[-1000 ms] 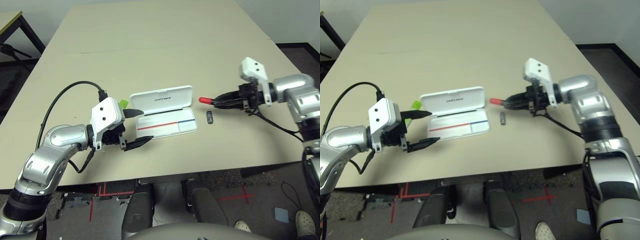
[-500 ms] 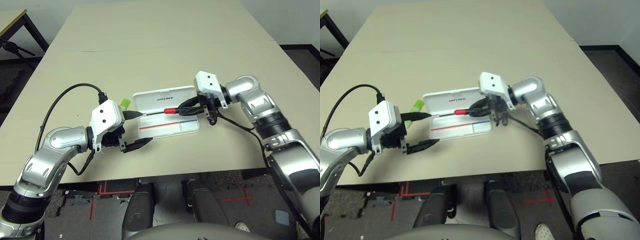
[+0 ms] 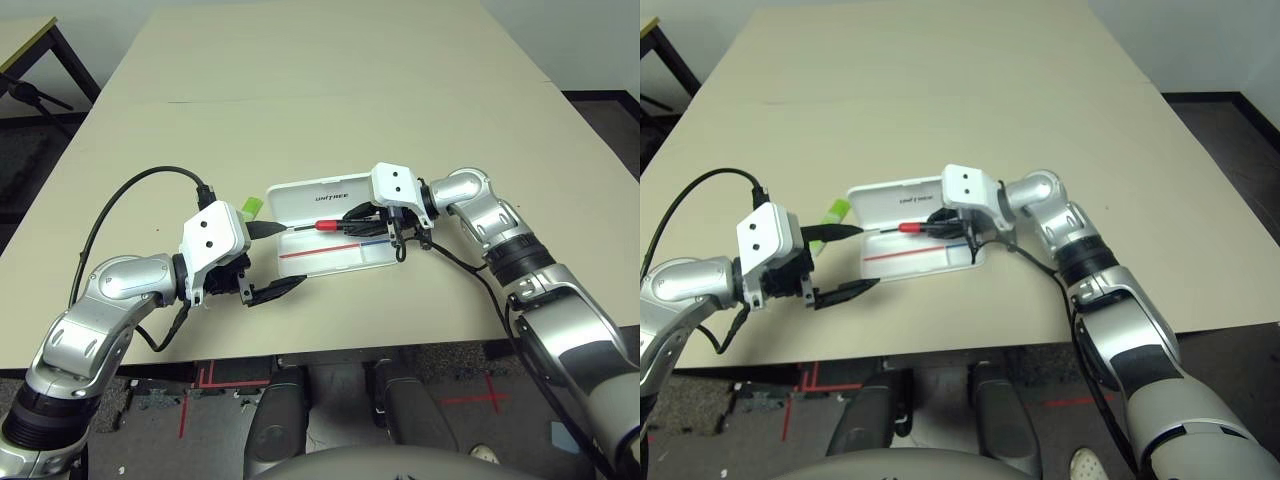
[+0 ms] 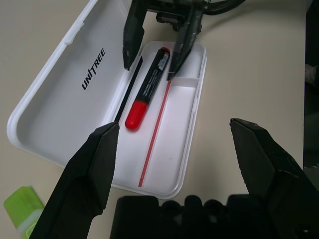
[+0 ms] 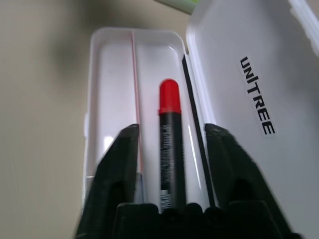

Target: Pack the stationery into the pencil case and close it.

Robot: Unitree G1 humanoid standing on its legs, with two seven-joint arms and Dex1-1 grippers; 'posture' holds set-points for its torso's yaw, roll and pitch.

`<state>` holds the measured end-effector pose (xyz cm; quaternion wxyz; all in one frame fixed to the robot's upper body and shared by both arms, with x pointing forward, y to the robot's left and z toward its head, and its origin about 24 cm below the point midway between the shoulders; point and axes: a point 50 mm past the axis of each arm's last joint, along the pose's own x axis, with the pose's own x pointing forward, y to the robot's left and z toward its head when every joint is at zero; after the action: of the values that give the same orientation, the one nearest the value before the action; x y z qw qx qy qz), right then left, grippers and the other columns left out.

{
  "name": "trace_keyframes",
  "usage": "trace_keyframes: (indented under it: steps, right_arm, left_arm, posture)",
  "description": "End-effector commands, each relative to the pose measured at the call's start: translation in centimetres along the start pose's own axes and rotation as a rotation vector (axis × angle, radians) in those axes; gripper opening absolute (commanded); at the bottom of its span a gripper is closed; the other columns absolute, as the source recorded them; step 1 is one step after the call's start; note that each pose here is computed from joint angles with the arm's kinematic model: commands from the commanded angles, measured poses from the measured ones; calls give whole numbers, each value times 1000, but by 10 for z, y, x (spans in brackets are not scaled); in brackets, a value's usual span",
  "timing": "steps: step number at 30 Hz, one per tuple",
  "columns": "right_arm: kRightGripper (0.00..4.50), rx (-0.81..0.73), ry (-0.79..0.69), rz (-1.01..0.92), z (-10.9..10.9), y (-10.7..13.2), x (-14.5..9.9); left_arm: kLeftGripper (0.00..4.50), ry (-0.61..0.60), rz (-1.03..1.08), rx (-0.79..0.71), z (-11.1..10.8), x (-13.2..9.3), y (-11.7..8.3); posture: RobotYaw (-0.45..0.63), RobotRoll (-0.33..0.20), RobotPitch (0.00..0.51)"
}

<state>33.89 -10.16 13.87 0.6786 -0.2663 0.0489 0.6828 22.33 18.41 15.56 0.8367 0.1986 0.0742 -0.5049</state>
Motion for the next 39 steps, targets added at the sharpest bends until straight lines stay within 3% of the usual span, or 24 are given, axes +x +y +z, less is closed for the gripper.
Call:
trace_keyframes:
  steps: [1,2,10,18,27,39]
  right_arm:
    - [4217,25,-84,26,10,4,-12]
    - [4484,36,-104,30,13,6,-15]
    - [4484,180,-215,28,18,28,-57]
    - [4484,256,-234,-115,4,54,-90]
    - [4484,316,-237,-200,-3,81,-99]
    - [4484,305,-241,-210,-1,84,-94]
  left_arm:
    - [4500,15,0,3,-2,0,-1]
    - [4500,15,0,2,-2,0,-1]
    - [4500,3,48,-40,-5,-4,3]
    - [4500,23,188,-100,-22,-16,12]
    - [4500,24,446,-224,-40,-32,23]
    - [4500,80,606,-296,-50,-24,19]
  posture:
    - [38,0,142]
    - [39,0,143]
    - [40,0,142]
    - [29,0,148]
    - [25,0,148]
    - [15,0,146]
